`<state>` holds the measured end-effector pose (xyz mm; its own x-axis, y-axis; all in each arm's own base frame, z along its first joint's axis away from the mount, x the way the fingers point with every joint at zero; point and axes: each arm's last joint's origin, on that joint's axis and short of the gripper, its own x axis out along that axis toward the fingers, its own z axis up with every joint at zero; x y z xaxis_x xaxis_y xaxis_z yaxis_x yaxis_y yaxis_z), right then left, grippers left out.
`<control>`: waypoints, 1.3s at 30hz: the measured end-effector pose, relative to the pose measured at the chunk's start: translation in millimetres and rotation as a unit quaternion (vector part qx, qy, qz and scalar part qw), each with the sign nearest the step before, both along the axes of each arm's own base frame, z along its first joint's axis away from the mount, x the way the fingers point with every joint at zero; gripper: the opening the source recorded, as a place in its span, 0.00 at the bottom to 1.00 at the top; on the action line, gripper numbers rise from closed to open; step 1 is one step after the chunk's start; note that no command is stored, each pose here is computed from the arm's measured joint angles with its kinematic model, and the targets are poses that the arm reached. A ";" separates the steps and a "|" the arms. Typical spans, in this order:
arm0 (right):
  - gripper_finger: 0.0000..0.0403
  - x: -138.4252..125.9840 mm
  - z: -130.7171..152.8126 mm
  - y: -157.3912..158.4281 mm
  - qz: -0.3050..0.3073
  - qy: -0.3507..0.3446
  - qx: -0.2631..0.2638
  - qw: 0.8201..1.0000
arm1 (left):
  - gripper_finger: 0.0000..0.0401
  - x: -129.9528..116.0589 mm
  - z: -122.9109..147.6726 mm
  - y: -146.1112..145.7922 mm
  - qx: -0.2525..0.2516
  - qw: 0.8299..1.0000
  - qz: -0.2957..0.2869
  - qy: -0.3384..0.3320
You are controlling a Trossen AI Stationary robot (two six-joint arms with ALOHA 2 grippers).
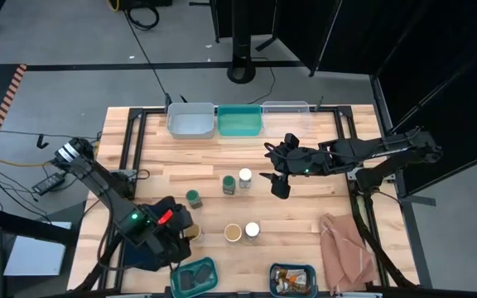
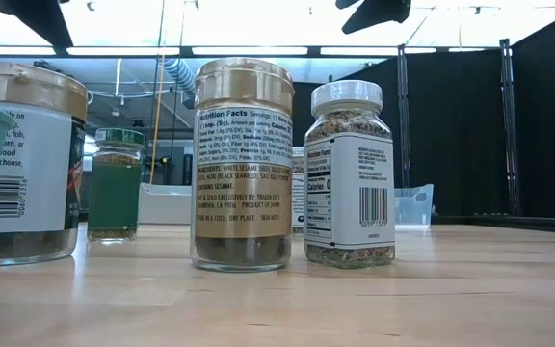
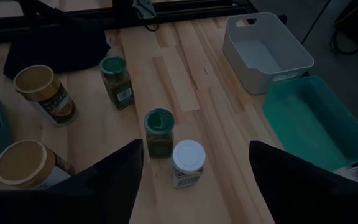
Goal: Sort spices by type
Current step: Put the left gold seasoning bottle into the gray bin
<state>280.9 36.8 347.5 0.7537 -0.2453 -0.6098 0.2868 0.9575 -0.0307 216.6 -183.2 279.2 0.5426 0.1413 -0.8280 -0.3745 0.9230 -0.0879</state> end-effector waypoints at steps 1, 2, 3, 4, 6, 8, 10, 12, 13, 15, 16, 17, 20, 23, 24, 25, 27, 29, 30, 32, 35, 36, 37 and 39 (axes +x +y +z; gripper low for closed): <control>0.74 0.0 0.0 0.0 0.000 0.000 0.000 1.000 | 0.76 1.2 -0.4 0.7 -0.001 1.000 -0.004 0.004; 0.74 0.0 0.0 0.0 0.000 0.000 0.000 1.000 | 0.76 2.8 -1.0 1.4 -0.001 1.000 -0.006 0.006; 0.74 0.0 0.0 0.0 0.000 0.000 0.000 1.000 | 0.76 3.9 -1.3 1.5 -0.002 1.000 -0.008 0.006; 0.74 -0.1 -0.1 0.0 0.000 0.001 0.000 1.000 | 0.76 4.5 -1.7 1.3 -0.003 1.000 -0.011 0.008; 0.74 -0.1 -0.1 0.0 0.000 0.001 0.000 1.000 | 0.76 5.0 -1.5 0.9 -0.005 1.000 -0.020 0.010; 0.75 -0.1 -0.1 0.0 0.000 0.001 0.000 1.000 | 0.76 4.9 -1.5 0.9 -0.004 1.000 -0.021 0.010; 0.75 -0.1 -0.2 0.0 0.000 0.001 0.000 1.000 | 0.76 4.8 -1.5 0.9 -0.004 1.000 -0.021 0.011; 0.75 -0.1 -0.2 0.0 0.000 0.001 0.000 1.000 | 0.76 5.0 -1.5 1.1 -0.002 1.000 -0.023 0.011; 0.74 -0.2 -0.2 0.0 0.000 0.001 0.000 1.000 | 0.76 5.3 -2.0 0.8 0.001 1.000 -0.026 0.012; 0.74 -0.2 -0.2 0.0 0.000 0.001 0.000 1.000 | 0.76 6.6 -5.0 -0.5 0.007 0.999 -0.031 0.017; 0.74 -0.2 -0.2 0.0 0.000 0.001 0.000 1.000 | 0.76 7.9 -7.8 -1.7 0.010 0.999 -0.031 0.021; 0.74 -0.2 -0.2 0.0 0.000 0.002 0.000 1.000 | 0.76 9.2 -10.8 -3.1 0.011 0.999 -0.032 0.027; 0.74 -0.3 -0.3 0.0 0.000 0.002 0.000 1.000 | 0.76 13.5 -21.3 -7.9 0.012 0.998 -0.036 0.048; 0.75 -0.3 -0.3 0.0 0.000 0.002 0.000 1.000 | 0.76 17.6 -31.0 -11.8 0.020 0.997 -0.037 0.060; 0.75 -0.3 -0.3 0.0 0.000 0.002 0.000 1.000 | 0.76 18.8 -34.4 -12.9 0.024 0.997 -0.037 0.065; 0.75 -0.3 -0.3 0.0 0.000 0.002 0.000 1.000 | 0.76 19.9 -37.1 -13.7 0.029 0.997 -0.036 0.067; 0.75 -0.3 -0.4 -0.1 0.000 0.003 -0.001 1.000 | 0.76 21.9 -39.9 -15.3 0.034 0.996 -0.035 0.069; 0.74 -0.4 -0.5 -0.1 0.000 0.003 -0.001 1.000 | 0.76 23.7 -42.2 -16.8 0.039 0.996 -0.041 0.068; 0.74 -0.4 -0.5 -0.1 0.000 0.004 -0.001 1.000 | 0.76 24.6 -42.7 -17.6 0.040 0.996 -0.046 0.065; 0.73 -0.5 -0.5 -0.1 0.000 0.004 -0.001 1.000 | 0.75 25.1 -42.6 -17.9 0.041 0.996 -0.052 0.064; 0.73 -0.5 -0.6 -0.1 0.000 0.004 -0.001 1.000 | 0.75 25.1 -42.6 -18.1 0.042 0.995 -0.056 0.065; 0.73 -0.5 -0.5 -0.1 0.000 0.004 -0.001 1.000 | 0.75 25.2 -42.9 -18.1 0.042 0.995 -0.056 0.066; 0.73 -0.5 -0.5 -0.1 0.000 0.004 -0.001 1.000 | 0.74 25.5 -43.9 -18.4 0.043 0.995 -0.056 0.067; 0.74 -0.5 -0.5 -0.1 0.000 0.004 -0.001 1.000 | 0.73 26.8 -46.3 -19.4 0.046 0.995 -0.056 0.067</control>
